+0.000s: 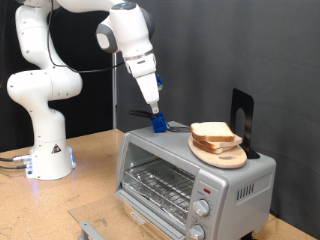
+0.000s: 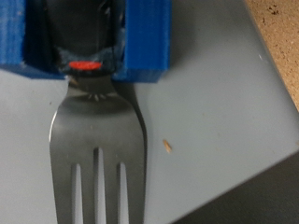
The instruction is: Make a piece of toast with the oven
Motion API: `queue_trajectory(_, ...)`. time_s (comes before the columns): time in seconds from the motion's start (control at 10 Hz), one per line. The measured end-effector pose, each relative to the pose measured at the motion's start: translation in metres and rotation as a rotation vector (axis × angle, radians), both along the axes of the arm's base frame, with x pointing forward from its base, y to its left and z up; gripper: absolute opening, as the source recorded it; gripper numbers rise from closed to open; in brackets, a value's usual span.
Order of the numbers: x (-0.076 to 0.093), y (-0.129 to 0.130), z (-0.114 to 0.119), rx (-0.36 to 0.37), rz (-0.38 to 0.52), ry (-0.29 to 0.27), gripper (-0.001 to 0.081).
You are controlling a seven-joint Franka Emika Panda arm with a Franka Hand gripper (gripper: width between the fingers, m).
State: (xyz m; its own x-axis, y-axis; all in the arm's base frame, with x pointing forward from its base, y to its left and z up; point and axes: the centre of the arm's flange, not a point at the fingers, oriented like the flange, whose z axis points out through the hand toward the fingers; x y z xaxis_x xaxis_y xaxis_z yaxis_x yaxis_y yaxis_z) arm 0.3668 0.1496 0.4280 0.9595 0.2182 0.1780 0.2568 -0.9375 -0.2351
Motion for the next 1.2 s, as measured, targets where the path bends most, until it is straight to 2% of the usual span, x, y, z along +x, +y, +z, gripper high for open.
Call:
queue_trajectory(0.4, -0.005, 0.007, -0.020, -0.047, -0.018, -0.034, 0.0805)
queue_trajectory(0.9, -0.004, 0.011, -0.032, -0.061, -0.025, -0.084, 0.0805)
queue_trajectory(1.2, -0.002, 0.014, -0.039, -0.062, -0.025, -0.078, 0.0805)
